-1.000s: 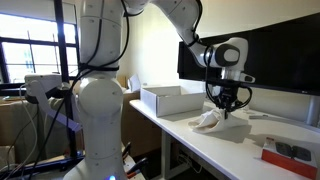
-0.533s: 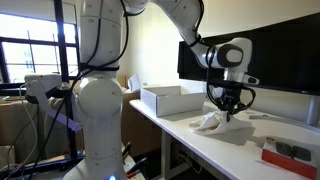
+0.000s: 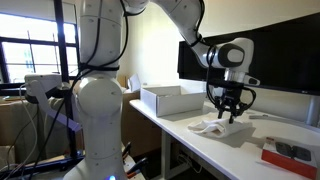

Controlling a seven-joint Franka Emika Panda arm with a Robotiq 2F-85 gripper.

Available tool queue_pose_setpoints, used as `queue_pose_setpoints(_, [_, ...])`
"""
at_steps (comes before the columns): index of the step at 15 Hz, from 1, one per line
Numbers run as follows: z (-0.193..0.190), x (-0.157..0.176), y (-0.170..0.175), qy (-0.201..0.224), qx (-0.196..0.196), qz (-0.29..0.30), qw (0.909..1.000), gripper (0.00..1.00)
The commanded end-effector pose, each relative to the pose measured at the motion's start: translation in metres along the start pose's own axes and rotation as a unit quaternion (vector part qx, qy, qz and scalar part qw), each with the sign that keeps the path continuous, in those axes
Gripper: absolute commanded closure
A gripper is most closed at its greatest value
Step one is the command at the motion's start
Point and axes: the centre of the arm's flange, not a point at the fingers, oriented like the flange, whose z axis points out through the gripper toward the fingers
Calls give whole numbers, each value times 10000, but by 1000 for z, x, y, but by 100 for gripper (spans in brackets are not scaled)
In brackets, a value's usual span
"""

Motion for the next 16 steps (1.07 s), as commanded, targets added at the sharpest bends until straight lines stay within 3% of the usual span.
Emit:
queue_pose_setpoints(1, [-5,-9,-1,-86,-36,89,9999,13])
queue_pose_setpoints(3, [-17,-5,-5,11,-163,16,9999,2])
queue_pose_setpoints(8, [-62,13,-63,498,-297,-682,9960,0])
queue_pose_setpoints(12, [-37,3,-86,-11,-15,-760,9971,0])
queue_pose_setpoints(16, [1,-24,-76,-756,129,-509,9958,0])
